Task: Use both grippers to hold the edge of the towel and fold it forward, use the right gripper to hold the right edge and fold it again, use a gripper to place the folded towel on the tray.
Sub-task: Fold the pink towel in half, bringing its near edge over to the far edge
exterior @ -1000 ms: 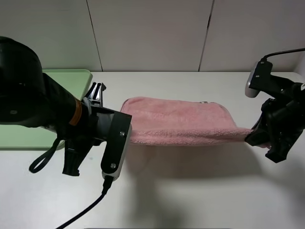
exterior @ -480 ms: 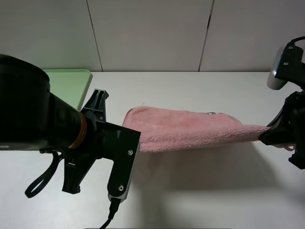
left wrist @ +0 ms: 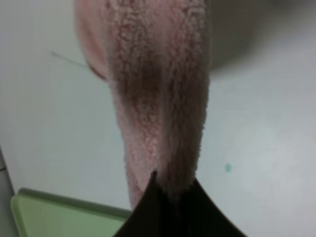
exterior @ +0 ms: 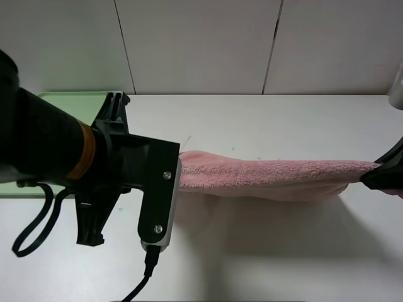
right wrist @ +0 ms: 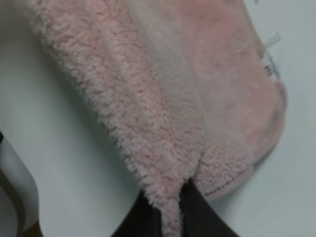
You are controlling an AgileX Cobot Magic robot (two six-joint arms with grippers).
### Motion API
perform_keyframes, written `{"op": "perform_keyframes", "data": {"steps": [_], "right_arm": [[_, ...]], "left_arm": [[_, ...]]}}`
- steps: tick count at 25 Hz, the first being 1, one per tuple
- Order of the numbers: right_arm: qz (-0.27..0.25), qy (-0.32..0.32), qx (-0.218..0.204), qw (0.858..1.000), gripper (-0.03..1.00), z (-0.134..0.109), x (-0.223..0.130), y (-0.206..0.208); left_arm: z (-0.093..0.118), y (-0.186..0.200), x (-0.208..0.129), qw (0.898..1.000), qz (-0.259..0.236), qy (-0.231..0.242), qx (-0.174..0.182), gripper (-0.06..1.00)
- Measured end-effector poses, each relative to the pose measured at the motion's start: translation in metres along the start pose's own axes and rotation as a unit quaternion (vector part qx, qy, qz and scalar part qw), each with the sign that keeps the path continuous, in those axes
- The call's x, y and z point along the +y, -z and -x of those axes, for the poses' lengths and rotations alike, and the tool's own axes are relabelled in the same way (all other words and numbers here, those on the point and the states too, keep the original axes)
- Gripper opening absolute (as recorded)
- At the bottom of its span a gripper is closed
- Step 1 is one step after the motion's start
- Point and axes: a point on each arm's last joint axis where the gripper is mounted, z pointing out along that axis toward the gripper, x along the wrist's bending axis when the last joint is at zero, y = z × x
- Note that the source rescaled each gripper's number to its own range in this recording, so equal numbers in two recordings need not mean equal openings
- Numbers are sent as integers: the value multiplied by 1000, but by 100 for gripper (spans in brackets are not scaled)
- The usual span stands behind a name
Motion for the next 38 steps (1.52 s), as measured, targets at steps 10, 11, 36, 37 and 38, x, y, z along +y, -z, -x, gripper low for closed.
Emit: {"op": "perform_keyframes", "data": {"steps": [10, 11, 36, 37, 38], "right_arm": [[1, -1, 0, 1000, 0, 0, 0, 0], [2, -2, -2, 1000, 0, 0, 0, 0], [-69, -73, 31, 994, 0, 37, 6, -80], [-73, -74, 34, 994, 0, 38, 6, -84], [-77, -75, 36, 994, 0, 39, 5, -87]], "left_arm": [[-3, 4, -1, 1000, -6, 5, 4, 0], [-3, 4, -1, 1000, -5, 4, 5, 0], [-40, -81, 5, 997, -54, 40, -37, 0], [-38, -85, 6, 997, -53, 36, -40, 0], [-37, -89, 8, 997, -50, 34, -42, 0]]}}
